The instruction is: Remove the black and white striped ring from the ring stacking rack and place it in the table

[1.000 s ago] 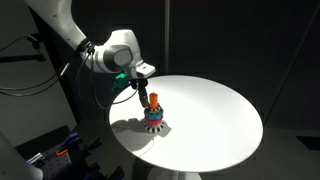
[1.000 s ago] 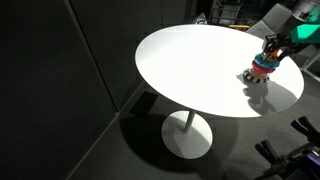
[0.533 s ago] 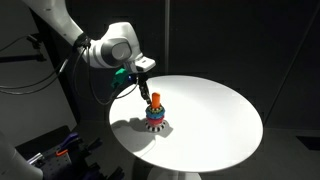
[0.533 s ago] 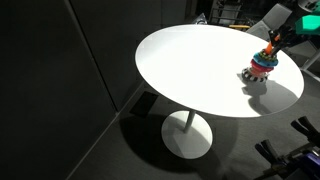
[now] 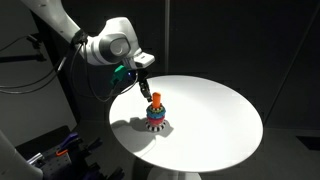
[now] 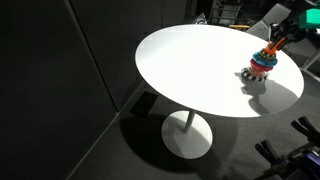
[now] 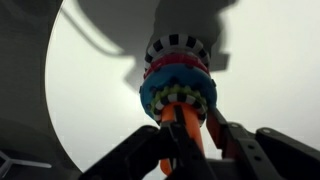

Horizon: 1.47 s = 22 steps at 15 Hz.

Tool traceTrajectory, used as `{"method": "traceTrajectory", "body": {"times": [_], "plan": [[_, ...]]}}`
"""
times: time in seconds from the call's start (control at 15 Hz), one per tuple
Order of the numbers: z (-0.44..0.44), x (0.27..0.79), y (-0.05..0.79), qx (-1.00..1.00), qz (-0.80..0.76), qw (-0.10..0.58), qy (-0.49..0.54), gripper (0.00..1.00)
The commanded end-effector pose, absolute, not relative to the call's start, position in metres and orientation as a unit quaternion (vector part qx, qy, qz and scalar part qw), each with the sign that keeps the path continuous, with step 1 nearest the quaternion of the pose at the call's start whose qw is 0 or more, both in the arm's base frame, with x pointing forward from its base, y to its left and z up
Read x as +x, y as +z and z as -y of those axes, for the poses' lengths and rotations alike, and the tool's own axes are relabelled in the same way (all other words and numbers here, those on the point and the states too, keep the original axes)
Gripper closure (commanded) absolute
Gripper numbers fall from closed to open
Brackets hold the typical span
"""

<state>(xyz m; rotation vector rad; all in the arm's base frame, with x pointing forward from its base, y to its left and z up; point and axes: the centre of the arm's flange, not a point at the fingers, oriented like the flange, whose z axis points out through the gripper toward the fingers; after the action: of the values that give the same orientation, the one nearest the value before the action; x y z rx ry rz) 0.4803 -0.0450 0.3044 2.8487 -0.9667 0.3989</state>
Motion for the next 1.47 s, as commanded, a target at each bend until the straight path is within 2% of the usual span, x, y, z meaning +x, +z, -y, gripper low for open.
{"method": "traceTrajectory", "body": {"times": [0.0,0.33,1.4], "plan": [[0.042,0.476,0.306,0.935,0.32,0.065,0.138,0.37],[0.04,0.474,0.293,0.937,0.312,0.079,0.136,0.0],[0.052,0.473,0.261,0.927,0.323,0.125,0.146,0.0]]}}
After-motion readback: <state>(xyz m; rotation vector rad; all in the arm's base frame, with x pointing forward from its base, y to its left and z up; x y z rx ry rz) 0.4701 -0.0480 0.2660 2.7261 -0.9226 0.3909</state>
